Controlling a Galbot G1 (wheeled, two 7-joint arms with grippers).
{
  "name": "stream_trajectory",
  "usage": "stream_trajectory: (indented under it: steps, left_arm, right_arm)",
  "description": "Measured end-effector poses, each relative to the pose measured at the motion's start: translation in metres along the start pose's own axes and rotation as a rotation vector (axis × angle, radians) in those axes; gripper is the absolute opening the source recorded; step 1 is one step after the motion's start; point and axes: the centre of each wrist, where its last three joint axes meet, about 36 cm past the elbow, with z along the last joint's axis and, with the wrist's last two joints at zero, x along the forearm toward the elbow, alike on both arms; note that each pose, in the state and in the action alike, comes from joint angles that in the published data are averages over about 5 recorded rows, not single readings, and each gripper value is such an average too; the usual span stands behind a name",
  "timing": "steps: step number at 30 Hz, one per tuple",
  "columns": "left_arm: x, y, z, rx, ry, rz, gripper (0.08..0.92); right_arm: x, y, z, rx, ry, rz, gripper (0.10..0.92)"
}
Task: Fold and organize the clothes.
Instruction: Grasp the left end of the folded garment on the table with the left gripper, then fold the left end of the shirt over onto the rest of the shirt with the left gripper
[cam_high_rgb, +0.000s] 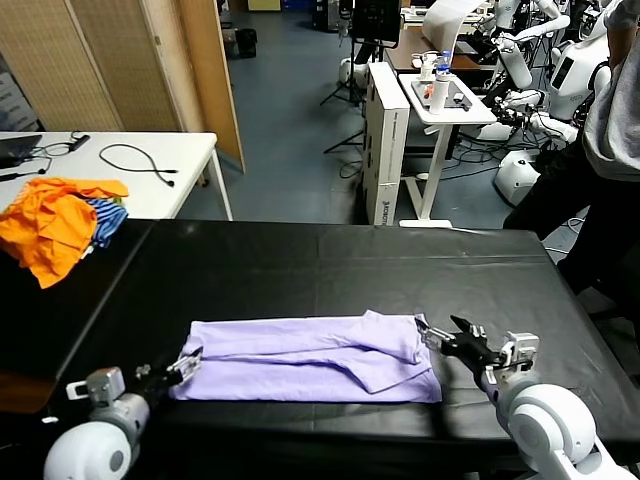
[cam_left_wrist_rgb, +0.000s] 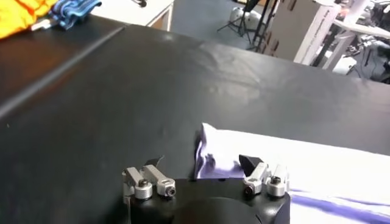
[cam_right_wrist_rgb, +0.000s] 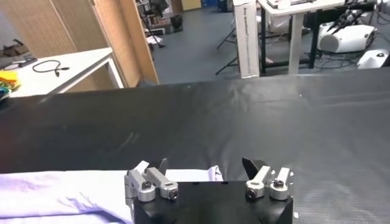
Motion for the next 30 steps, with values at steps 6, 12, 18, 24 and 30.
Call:
stream_trajectory:
  steps: [6,12,18,24,30]
  left_arm:
    - [-0.001,-0.006,0.006,-0.02,-0.015,-0.01,0.88]
    - [-0.001,-0.01,0.006,-0.011,-0.017,-0.004,0.698]
    - [0.001,-0.013,0.008,-0.014,-0.017,0.0,0.345]
    - [0.001,-0.016,0.01,-0.052,-0.016,-0.003,0.18]
    - [0.0,-0.007,0.005,-0.203,-0.082,-0.055,0.175]
  right_arm:
    - [-0.002,0.001,0.001,0.0,-0.002,0.001,0.907]
    - [-0.003,0.0,0.001,0.0,-0.006,0.004,0.907]
    - [-0.005,0.001,0.0,-0.006,-0.011,0.006,0.907]
    - [-0.005,0.001,0.003,-0.011,-0.008,0.01,0.907]
    - [-0.005,0.001,0.005,-0.015,-0.012,0.013,0.907]
